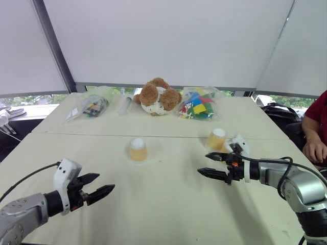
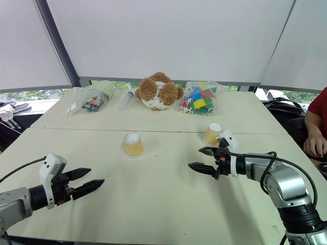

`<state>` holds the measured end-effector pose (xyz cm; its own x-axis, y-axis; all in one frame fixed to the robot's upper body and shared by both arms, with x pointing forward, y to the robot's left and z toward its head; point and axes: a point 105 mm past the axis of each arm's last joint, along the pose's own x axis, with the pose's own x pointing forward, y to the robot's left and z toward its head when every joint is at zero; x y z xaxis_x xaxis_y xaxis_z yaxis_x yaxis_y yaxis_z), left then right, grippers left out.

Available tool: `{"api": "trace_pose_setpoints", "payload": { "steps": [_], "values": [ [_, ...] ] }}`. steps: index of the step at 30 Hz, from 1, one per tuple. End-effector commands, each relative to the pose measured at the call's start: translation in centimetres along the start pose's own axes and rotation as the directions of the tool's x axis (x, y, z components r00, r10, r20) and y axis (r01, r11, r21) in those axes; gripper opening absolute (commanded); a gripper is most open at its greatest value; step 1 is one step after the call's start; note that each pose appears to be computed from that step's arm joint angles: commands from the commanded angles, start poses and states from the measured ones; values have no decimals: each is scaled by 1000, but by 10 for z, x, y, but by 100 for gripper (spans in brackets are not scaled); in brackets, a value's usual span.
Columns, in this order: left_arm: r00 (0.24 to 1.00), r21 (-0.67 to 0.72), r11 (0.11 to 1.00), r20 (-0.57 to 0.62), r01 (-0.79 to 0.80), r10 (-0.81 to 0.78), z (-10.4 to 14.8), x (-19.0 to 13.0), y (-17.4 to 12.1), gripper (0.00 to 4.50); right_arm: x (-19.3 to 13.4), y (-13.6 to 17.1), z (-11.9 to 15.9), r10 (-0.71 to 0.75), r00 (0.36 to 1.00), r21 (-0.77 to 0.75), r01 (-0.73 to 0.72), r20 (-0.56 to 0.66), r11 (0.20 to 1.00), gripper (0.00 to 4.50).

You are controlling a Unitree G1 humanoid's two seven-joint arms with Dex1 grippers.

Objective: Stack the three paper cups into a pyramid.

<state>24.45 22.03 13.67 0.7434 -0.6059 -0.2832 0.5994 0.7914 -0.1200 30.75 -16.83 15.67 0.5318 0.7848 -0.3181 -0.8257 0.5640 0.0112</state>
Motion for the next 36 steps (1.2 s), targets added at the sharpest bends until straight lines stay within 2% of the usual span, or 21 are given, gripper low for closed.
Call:
{"api": "trace_pose_setpoints", "payload": {
  "steps": [1, 16, 24, 29, 33, 36],
  "values": [
    [1000, 6, 1000, 7, 14, -14, 3, 2, -3, 447, -3, -1, 9, -13, 1000, -47, 14, 18, 999, 450],
    [1000, 20, 1000, 16, 21, -21, 9, 4, -2, 447, -2, 0, 9, -22, 999, -48, 24, 34, 999, 450],
    [998, 22, 997, 20, 67, -68, 14, 5, -6, 447, 1, 3, 16, -31, 996, -55, 36, 88, 998, 450],
    [997, 81, 994, 20, 72, -74, 24, 9, 0, 447, -2, 5, 27, -55, 991, -68, 64, 118, 996, 450],
    [970, 158, 958, -6, 241, -243, 56, 19, -13, 447, -47, -20, 46, -265, 939, -13, 274, 217, 962, 450],
    [923, 193, 902, -68, 385, -379, 64, 30, -34, 447, -75, -30, 46, -384, 894, 4, 394, 229, 919, 450]
  ]
}}
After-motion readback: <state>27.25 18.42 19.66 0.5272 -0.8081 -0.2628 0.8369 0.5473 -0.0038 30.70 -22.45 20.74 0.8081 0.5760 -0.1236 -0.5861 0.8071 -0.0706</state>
